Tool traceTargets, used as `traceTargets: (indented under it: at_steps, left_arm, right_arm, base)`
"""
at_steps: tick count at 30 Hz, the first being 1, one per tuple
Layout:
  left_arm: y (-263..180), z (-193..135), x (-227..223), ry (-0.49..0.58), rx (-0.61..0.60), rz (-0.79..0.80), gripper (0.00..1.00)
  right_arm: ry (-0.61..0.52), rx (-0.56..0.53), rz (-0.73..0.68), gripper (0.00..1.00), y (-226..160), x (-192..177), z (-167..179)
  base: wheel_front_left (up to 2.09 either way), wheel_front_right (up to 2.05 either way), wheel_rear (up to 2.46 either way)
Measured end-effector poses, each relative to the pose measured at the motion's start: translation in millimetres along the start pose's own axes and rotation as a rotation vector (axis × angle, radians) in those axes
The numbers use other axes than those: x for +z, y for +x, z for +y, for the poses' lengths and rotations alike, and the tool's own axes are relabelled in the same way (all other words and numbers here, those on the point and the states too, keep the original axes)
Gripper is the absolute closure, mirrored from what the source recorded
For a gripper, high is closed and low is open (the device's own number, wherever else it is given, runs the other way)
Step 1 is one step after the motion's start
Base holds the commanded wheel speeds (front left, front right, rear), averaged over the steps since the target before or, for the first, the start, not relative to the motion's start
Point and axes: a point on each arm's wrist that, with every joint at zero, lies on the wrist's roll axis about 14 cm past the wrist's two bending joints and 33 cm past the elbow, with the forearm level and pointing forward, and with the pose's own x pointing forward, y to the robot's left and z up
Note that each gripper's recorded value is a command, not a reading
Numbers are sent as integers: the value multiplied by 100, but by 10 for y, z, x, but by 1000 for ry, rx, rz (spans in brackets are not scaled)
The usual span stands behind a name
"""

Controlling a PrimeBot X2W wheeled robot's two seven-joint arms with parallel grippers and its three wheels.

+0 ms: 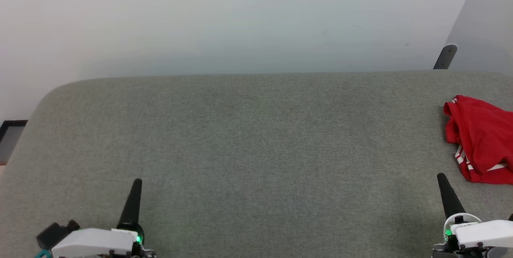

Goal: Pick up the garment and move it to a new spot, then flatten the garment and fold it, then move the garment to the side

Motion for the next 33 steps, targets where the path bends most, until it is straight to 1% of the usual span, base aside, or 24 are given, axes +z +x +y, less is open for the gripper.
traceTargets:
  at_steps: [33]
  left_arm:
    - [109, -119, -125, -256, -35, 39, 100]
  right_arm:
    - [291, 26, 9, 100, 43, -18, 68]
  base:
    - [0, 0, 0]
